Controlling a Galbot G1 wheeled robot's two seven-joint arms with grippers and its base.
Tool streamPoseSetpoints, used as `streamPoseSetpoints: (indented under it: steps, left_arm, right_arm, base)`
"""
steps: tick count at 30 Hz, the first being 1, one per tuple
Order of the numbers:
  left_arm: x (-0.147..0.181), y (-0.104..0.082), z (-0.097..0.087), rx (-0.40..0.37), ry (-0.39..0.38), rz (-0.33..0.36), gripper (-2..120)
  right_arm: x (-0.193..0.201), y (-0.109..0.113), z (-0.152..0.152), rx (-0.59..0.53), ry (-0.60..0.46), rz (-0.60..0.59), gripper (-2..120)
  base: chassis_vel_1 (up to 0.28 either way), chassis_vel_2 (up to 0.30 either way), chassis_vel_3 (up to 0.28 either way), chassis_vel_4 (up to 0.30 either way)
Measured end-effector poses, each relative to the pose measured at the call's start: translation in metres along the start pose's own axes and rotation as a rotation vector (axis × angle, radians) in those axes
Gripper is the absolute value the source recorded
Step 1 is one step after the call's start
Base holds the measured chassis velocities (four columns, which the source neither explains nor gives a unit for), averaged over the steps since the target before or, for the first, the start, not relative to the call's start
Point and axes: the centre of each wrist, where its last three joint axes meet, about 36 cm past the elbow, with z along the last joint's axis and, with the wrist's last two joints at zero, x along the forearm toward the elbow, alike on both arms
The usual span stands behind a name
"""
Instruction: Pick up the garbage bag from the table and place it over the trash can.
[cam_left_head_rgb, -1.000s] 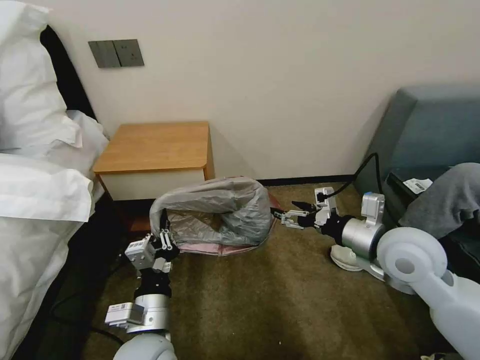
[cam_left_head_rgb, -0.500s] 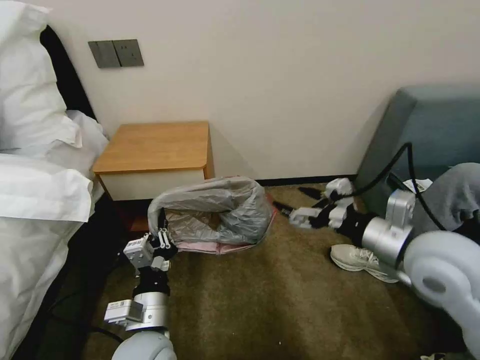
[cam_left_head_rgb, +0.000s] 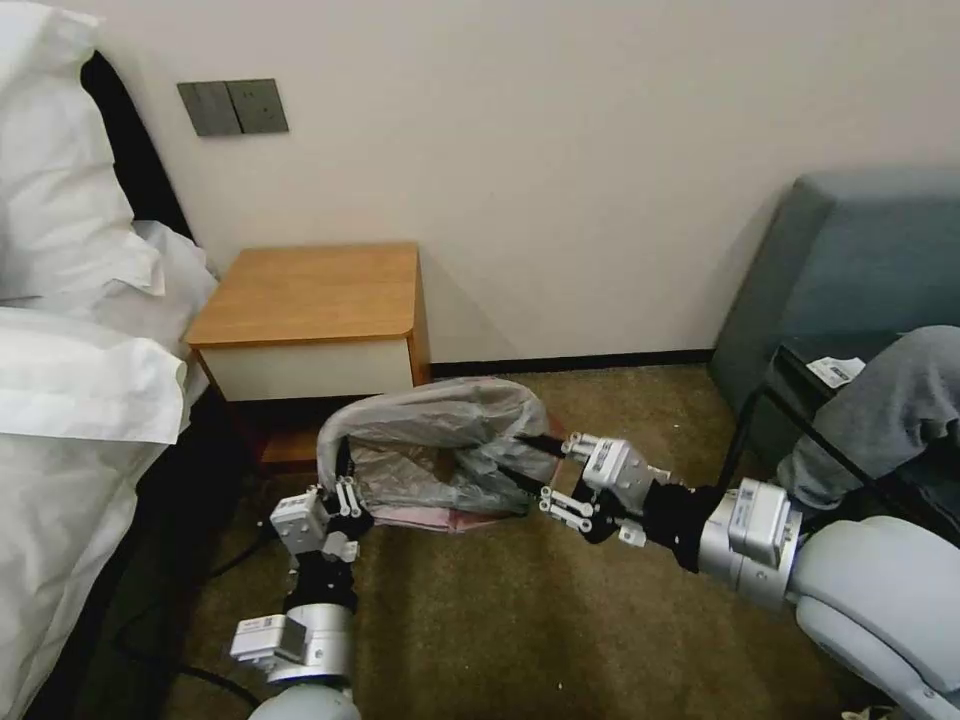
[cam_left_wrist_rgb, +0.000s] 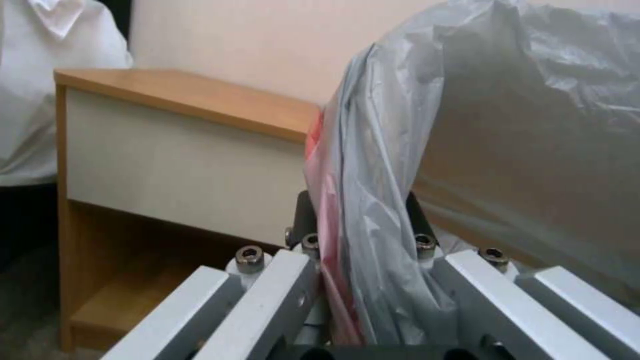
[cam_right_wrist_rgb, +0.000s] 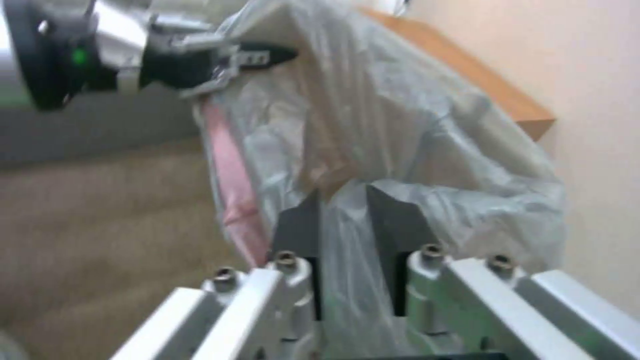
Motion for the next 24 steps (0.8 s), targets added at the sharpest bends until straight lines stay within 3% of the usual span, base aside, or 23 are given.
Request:
streamPoseSetpoints:
  steps: [4, 16, 24]
  left_arm:
    - [0.0, -0.003, 0.002, -0.002, 0.005, 0.005, 5]
    - [0.0, -0.011, 0.017, -0.035, 0.017, 0.024, 5]
    - [-0.011, -0.009, 0.027, -0.049, 0.01, 0.02, 5]
  right_arm:
    - [0.001, -0.001, -0.001, 0.026, 0.025, -0.026, 0]
    - [-0.017, -0.018, 0.0, 0.131, 0.046, -0.033, 0]
    - [-0.045, -0.029, 0.01, 0.142, 0.03, -0.027, 0]
  base:
    - [0.0, 0.0, 0.0, 0.0]
    - [0.0, 0.0, 0.0, 0.0]
    - [0.0, 0.0, 0.0, 0.0]
